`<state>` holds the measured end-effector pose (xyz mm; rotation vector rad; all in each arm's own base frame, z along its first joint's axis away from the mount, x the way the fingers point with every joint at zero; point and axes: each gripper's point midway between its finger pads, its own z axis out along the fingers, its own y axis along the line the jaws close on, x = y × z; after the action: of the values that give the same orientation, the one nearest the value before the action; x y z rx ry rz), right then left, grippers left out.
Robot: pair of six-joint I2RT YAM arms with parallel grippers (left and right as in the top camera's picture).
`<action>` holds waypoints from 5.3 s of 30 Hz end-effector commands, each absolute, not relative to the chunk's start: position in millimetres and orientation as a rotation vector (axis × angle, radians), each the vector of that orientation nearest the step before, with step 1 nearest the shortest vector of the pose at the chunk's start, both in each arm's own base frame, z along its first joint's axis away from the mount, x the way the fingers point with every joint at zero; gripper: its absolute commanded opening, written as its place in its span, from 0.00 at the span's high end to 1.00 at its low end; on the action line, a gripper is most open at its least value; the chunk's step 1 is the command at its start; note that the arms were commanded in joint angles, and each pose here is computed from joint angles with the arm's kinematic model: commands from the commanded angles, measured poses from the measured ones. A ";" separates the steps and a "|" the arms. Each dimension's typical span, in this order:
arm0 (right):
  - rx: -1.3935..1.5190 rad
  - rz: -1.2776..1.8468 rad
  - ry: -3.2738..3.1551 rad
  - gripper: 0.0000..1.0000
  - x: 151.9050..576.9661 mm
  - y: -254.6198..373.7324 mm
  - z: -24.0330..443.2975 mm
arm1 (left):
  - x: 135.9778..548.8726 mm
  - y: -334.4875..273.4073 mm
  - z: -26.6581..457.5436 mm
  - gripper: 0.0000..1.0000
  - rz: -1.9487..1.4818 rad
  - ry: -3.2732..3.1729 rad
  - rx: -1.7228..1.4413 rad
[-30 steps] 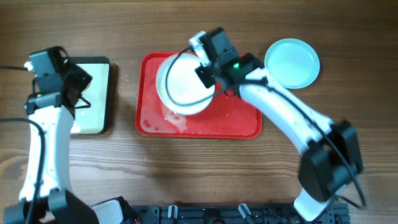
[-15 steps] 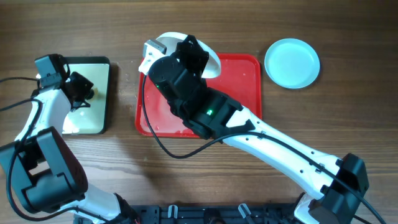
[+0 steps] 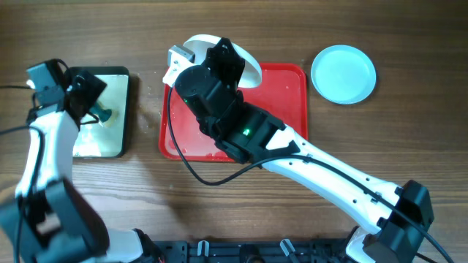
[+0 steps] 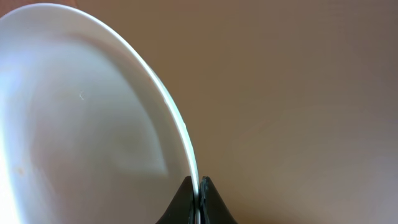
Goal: Clean dirty plates on tray and stack at the side
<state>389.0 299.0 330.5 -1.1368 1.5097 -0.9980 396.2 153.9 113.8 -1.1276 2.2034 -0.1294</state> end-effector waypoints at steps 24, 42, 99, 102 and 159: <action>-0.362 0.365 2.471 0.96 441.1 171.0 146.3 | 383.3 104.9 188.0 0.00 -0.423 2.145 -0.957; -1.216 -1.140 1.327 0.96 363.0 280.3 372.5 | 383.3 104.9 188.0 0.00 -0.423 2.144 -0.958; 0.350 0.371 2.521 0.00 321.2 -12.6 250.6 | 383.3 104.9 188.0 0.00 -0.423 2.145 -0.957; 0.354 0.424 2.661 0.00 270.5 15.3 246.2 | 383.3 104.9 188.0 0.00 -0.423 2.144 -0.958; -0.126 0.225 1.551 0.00 242.4 35.3 179.5 | 383.3 104.9 188.0 0.00 -0.423 2.145 -0.957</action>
<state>242.7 37.2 176.3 -0.1559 1.5636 0.2167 383.8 105.7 188.1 -0.9646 2.1432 -0.4168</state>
